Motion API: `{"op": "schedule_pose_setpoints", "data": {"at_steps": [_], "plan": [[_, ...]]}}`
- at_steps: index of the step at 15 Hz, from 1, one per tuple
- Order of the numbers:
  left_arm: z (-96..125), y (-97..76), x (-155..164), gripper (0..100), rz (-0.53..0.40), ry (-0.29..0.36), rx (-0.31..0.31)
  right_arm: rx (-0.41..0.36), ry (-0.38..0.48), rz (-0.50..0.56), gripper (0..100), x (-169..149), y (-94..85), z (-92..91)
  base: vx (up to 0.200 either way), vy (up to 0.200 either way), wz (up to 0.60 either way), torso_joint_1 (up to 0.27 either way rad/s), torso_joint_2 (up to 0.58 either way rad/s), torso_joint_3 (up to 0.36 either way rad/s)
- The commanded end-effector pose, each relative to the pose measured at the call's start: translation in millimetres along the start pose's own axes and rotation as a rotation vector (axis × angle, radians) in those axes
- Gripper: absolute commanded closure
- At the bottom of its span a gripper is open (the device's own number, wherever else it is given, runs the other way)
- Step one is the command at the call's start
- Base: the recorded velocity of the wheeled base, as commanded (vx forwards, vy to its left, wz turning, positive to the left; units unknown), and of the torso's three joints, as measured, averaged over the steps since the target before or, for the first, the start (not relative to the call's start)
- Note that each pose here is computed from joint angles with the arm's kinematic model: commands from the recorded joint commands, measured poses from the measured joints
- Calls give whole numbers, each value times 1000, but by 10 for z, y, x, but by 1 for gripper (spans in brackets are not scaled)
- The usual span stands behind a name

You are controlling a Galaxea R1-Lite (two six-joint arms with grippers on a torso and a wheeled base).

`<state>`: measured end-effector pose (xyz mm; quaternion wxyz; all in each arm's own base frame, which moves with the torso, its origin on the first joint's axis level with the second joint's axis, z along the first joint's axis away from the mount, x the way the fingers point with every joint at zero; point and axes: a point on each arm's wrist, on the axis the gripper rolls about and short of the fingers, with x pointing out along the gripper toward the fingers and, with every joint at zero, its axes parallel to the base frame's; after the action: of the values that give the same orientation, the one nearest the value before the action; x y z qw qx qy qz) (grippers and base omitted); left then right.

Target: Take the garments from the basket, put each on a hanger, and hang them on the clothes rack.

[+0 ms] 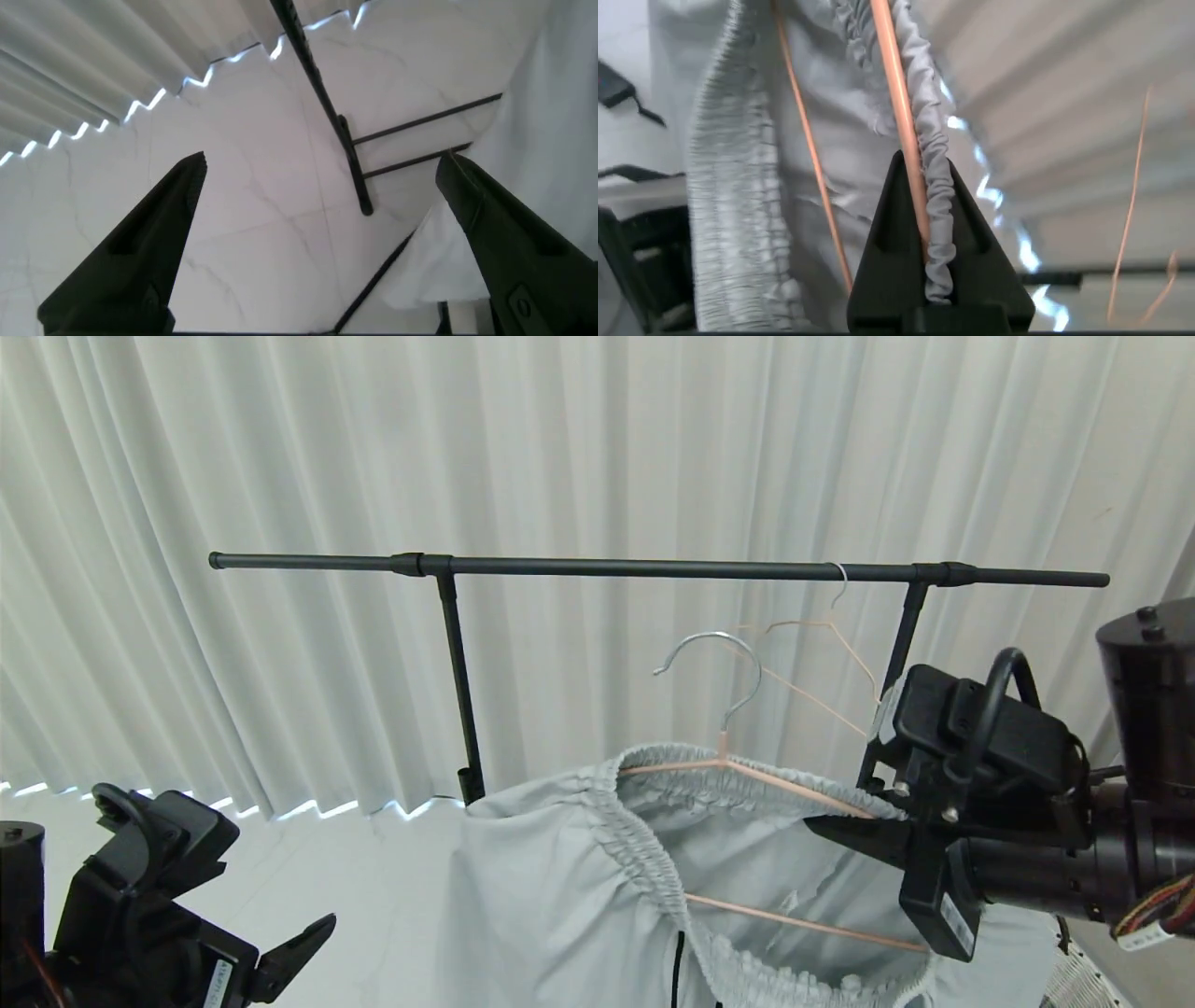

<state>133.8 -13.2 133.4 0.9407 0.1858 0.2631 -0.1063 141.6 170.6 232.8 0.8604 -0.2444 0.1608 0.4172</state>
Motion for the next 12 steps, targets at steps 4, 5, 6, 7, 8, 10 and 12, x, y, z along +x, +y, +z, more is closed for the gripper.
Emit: {"op": "schedule_pose_setpoints", "data": {"at_steps": [4,5,6,7,8,10,12], "plan": [[24,3,-117,0,20,-61,5,372,108,-141,100,164,-155,224,0,0,0,0,0,0],[27,4,-134,0,23,-70,5,422,126,-163,100,193,-193,249,0,0,0,0,0,0],[29,4,-149,0,26,-77,8,462,137,-175,100,224,-222,263,0,0,0,0,0,0],[28,3,-165,0,29,-84,13,533,138,-203,100,271,-302,288,0,0,0,0,0,0],[30,0,-171,0,27,-88,15,566,132,-221,100,287,-359,302,0,0,0,0,0,0],[29,0,-168,0,27,-86,15,584,127,-250,100,285,-447,292,0,0,0,0,0,0],[29,-14,-164,0,17,-87,20,587,126,-253,100,263,-451,283,0,0,0,0,0,0]]}}
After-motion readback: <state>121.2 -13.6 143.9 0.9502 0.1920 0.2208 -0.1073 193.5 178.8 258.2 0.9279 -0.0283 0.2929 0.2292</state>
